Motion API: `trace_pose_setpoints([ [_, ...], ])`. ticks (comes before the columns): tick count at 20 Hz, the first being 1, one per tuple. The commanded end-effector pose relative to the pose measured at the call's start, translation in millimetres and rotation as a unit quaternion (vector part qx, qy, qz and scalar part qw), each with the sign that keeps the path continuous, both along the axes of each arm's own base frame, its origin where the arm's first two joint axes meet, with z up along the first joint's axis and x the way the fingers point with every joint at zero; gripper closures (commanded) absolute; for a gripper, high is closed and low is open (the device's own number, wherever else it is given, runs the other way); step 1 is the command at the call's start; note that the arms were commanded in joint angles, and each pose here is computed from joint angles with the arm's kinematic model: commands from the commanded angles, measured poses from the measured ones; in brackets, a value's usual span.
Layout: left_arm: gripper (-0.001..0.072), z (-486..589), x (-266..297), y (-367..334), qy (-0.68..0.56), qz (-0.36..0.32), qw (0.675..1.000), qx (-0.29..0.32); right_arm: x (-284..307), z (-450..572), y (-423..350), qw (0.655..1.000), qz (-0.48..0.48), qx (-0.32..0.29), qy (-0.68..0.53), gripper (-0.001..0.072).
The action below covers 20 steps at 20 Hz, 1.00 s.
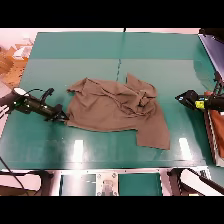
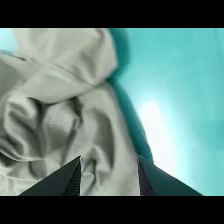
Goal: Fold the shirts.
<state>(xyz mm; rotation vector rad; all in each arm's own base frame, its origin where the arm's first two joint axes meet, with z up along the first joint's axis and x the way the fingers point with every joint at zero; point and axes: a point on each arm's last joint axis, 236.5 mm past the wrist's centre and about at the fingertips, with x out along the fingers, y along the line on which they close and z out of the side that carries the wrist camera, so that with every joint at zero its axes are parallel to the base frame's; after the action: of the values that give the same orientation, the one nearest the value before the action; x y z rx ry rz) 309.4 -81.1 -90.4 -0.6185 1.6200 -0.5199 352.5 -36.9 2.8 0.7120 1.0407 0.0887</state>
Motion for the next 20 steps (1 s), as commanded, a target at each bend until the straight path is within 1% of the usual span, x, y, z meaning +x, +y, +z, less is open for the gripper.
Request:
trace_pose_setpoints([
  [1,0.0675,0.5,-4.0,8.6,0.002,-0.025,1.000,0.018,-14.5,-34.1,-5.0,0.998,0.002,0.030,0.062,0.0302],
  [6,0.0675,-9.8,-18.6,26.6,0.018,-0.056,0.996,0.060,-24.0,-97.4,22.2,0.986,0.052,0.075,0.140,0.0302],
  [7,0.0675,-10.3,-19.2,27.5,0.019,-0.057,0.996,0.062,-26.4,-105.9,30.4,0.983,0.066,0.081,0.151,0.0302],
  [10,0.0675,-10.3,-19.0,27.3,0.019,-0.057,0.996,0.061,-27.3,-111.2,68.9,0.973,0.115,0.127,0.155,0.0302],
  [12,0.0675,-10.4,-18.7,27.4,0.018,-0.057,0.996,0.062,-29.0,-114.2,81.8,0.969,0.130,0.132,0.161,0.0304],
  [13,0.0675,-10.7,-18.1,27.6,0.017,-0.056,0.996,0.062,-29.8,-114.3,85.6,0.968,0.136,0.132,0.163,0.0319],
  [14,0.0675,-10.8,-17.7,27.7,0.016,-0.056,0.996,0.063,-30.6,-114.0,88.0,0.968,0.140,0.132,0.163,0.0454],
  [15,0.0675,-10.3,-17.0,27.5,0.015,-0.055,0.996,0.063,-31.6,-112.9,89.8,0.967,0.149,0.132,0.161,0.0664],
  [16,0.0675,-7.5,-14.9,27.3,0.011,-0.055,0.997,0.062,-32.2,-109.7,91.2,0.965,0.156,0.135,0.160,0.0693],
  [18,0.0676,12.6,-1.0,23.6,-0.011,-0.054,0.997,0.050,-27.2,-90.9,92.8,0.964,0.174,0.138,0.146,0.0695],
  [20,0.0676,56.0,28.7,20.9,-0.075,-0.044,0.995,0.045,-3.5,-48.8,89.8,0.971,0.180,0.125,0.091,0.0695],
])
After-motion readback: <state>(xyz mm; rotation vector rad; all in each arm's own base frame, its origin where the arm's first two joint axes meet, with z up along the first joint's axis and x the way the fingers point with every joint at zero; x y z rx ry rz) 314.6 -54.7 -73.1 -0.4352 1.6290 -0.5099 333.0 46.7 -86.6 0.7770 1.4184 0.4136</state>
